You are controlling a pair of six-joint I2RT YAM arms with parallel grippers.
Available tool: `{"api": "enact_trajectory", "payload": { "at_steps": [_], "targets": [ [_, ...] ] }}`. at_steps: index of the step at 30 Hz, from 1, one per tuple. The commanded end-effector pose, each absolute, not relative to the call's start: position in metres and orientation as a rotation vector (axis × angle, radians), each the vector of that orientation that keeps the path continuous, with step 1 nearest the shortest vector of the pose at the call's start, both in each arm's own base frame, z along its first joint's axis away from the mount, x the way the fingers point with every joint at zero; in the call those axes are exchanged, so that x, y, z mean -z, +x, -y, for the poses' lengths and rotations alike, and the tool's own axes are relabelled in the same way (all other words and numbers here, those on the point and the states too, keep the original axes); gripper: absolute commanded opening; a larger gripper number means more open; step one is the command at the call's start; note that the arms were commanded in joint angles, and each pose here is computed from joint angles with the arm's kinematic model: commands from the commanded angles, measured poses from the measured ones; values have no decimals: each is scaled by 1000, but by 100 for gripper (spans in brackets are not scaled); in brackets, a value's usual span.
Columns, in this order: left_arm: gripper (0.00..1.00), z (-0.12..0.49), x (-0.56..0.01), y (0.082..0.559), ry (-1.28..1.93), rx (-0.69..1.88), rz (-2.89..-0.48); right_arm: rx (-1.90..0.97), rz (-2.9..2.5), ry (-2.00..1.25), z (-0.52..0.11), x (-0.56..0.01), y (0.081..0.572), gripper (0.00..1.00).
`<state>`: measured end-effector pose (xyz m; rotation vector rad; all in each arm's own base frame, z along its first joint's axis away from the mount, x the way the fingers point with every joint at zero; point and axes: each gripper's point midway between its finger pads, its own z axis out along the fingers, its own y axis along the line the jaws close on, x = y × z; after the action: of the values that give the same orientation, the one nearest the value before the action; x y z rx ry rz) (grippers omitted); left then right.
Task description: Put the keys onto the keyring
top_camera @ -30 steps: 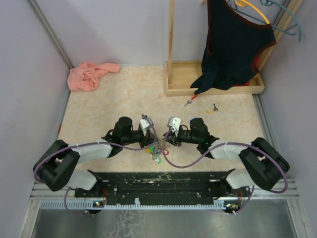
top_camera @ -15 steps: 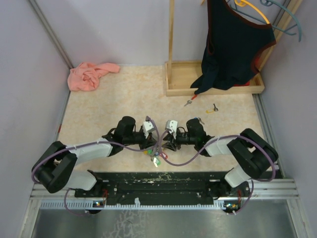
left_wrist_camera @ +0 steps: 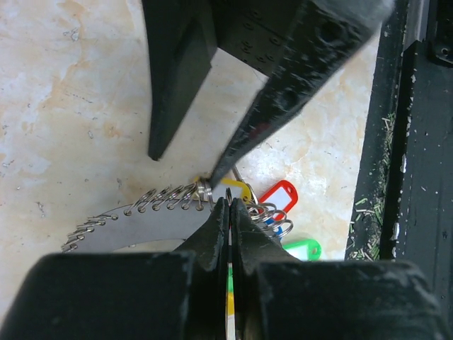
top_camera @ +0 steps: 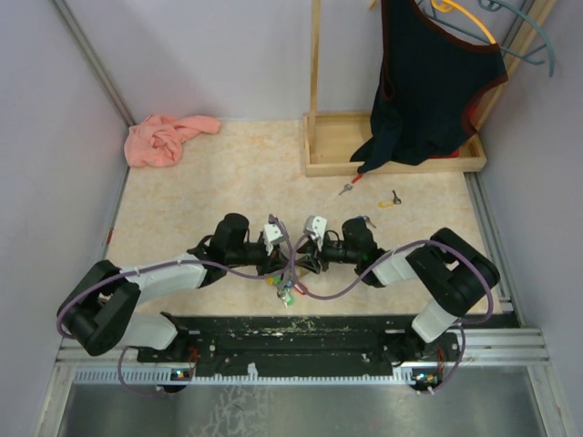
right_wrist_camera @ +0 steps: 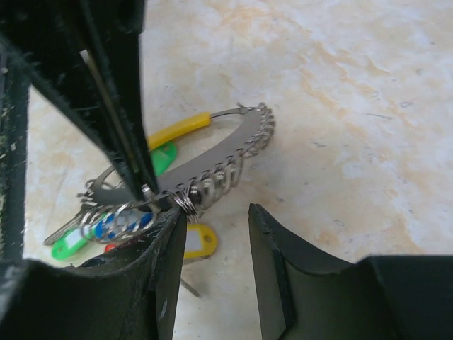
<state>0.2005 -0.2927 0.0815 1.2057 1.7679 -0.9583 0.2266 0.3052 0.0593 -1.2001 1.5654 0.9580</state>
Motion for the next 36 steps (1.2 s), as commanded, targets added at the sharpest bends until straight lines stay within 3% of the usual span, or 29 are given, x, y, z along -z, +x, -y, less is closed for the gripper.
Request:
{"api": "enact_trajectory", "payload": {
  "at_steps": [1, 5, 16, 36],
  "targets": [
    [1, 302, -97, 196, 1247, 990, -1677, -838, -1529, -1005, -305, -90, 269, 40],
    [1, 299, -97, 198, 1247, 964, -1681, -788, -1550, -953, -293, -96, 272, 39],
    [1, 298, -97, 202, 1269, 928, -1674, -978, -1377, -1205, -303, -110, 213, 39],
    [1, 301, -100, 200, 1281, 944, -1646, -1055, -1398, -1377, -324, -95, 212, 34]
  ]
}}
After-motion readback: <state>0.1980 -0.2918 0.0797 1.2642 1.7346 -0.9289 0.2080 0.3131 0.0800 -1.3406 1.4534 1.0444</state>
